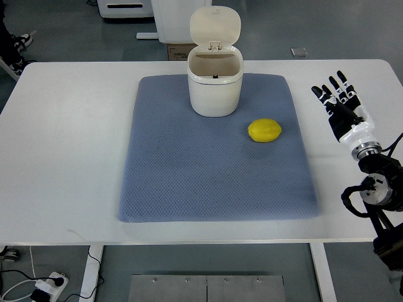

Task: Put lemon in trash with right hand
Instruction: 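Reach the right hand toward the yellow lemon on the mat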

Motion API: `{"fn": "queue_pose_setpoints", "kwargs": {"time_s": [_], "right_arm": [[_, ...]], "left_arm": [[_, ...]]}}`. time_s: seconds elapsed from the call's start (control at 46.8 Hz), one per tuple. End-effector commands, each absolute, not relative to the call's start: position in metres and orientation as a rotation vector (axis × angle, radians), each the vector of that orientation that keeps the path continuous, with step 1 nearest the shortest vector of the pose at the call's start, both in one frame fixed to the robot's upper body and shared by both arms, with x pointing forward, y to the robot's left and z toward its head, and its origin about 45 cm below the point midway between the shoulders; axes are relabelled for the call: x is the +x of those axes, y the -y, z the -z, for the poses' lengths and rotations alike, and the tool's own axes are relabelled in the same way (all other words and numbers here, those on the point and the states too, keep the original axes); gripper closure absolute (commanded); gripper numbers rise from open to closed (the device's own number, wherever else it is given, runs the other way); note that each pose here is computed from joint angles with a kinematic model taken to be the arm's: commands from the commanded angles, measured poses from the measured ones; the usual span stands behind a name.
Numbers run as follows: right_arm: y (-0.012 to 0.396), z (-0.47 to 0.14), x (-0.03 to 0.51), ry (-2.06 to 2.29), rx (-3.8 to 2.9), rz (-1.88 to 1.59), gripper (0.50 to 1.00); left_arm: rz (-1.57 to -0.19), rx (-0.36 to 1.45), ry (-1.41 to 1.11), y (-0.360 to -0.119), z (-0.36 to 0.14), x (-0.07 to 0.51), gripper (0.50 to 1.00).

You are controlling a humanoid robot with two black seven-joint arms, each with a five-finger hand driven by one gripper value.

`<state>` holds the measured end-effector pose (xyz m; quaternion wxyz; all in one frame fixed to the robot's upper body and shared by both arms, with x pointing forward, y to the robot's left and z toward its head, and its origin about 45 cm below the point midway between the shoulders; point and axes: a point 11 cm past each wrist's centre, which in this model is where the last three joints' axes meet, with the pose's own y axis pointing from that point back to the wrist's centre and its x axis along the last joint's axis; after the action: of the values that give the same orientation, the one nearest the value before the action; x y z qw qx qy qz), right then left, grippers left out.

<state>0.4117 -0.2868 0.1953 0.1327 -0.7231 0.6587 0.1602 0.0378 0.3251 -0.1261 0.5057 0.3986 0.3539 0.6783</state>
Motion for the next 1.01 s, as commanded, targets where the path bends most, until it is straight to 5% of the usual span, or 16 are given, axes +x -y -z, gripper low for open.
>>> {"fn": "queue_pose_setpoints", "kwargs": {"time_s": [0.0, 0.984], "right_arm": [[0.284, -0.194, 0.411, -1.92, -2.179, -0.393, 0.505], [0.235, -0.174, 0.419, -1.907, -2.684, 0.085, 0.509]], "left_arm": [[-1.636, 0.961, -0.854, -0.325, 0.126, 0.038, 0.5], [-1.636, 0.961, -0.854, -0.325, 0.126, 0.038, 0.5]]}}
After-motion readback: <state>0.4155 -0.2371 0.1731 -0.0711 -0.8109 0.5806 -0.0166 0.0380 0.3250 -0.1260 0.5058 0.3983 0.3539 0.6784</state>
